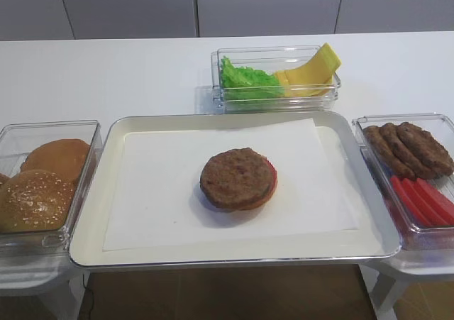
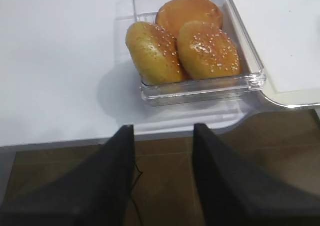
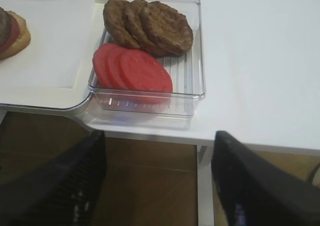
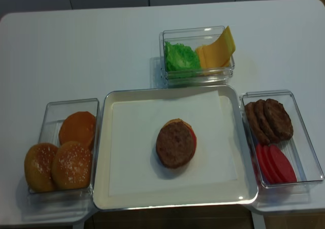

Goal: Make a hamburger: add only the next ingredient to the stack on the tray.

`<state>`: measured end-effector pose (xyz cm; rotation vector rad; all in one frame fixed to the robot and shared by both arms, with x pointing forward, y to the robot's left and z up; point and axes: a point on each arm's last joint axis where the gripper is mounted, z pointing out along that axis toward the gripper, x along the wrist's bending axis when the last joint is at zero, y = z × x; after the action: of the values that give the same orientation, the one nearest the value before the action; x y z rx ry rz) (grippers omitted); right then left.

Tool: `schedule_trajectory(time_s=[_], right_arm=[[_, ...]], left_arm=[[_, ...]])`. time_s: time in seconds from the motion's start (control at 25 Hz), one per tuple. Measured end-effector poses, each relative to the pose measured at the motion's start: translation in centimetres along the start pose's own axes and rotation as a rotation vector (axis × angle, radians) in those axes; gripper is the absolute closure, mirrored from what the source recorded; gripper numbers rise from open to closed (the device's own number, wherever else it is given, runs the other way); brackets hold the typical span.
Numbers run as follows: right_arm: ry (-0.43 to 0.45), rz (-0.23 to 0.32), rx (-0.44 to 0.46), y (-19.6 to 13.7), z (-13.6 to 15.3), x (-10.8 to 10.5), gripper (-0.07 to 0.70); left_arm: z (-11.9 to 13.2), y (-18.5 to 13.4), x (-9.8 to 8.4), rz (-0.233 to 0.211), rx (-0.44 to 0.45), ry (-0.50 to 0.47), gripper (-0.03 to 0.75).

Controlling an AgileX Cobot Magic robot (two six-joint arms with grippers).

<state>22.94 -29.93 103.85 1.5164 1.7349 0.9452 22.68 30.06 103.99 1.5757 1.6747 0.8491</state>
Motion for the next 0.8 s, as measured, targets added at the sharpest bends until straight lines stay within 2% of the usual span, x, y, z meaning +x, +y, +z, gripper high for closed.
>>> schedule_trajectory(time_s=[0.8], right_arm=[[0.0,-0.002,-0.002,0.02,0.0,0.0,0.132]], left_arm=[[0.0,0.0,0.0,0.0,0.0,0.0,0.425]])
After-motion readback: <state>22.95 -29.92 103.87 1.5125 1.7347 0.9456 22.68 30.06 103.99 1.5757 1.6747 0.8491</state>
